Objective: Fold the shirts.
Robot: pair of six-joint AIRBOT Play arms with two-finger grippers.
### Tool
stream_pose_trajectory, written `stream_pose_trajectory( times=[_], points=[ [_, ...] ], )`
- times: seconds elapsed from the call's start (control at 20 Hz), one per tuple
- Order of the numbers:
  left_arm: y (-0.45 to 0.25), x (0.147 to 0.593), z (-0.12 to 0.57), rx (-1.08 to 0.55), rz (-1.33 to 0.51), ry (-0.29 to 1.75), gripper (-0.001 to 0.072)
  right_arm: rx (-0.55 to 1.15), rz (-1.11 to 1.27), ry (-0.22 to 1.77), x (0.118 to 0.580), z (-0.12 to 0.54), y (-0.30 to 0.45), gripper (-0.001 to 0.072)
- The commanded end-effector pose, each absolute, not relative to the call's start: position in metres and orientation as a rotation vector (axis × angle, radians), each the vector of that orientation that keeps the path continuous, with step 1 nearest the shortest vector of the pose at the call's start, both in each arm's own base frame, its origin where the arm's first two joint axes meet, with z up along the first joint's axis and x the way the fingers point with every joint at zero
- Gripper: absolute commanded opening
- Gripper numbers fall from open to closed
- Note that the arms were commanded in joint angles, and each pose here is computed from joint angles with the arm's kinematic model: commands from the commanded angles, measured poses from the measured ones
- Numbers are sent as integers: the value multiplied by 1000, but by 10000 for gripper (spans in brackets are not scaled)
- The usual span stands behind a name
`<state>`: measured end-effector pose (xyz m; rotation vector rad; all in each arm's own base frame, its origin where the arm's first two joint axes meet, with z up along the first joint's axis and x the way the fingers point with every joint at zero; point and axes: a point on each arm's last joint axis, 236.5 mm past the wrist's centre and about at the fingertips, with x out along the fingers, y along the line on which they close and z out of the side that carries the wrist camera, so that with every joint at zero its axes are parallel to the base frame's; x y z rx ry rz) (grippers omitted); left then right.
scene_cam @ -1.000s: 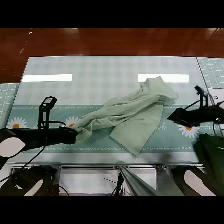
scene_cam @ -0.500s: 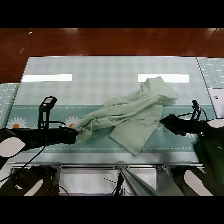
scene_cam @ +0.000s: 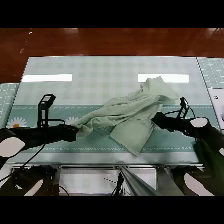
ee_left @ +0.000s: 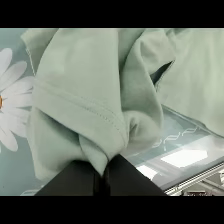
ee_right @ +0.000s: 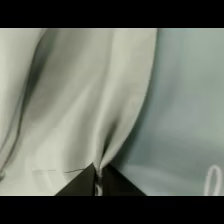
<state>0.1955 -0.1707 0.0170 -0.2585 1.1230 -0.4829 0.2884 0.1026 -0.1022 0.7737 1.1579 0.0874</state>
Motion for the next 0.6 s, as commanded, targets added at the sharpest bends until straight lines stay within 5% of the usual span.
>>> stream_pose_trajectory(
  times=[0.0,0.2,0.4,0.55],
  points=[
    [-173,212,43,-260,-492,1036,23,699,209,996,327,-41,109,42],
    [-155,261,151,-144,-454,710,23,493,314,477,369,182,73,42],
    [-115,279,305,-39,-355,317,22,271,218,17,320,390,28,42],
    [-99,257,392,-72,-351,126,22,186,180,-118,275,469,25,42]
  ],
)
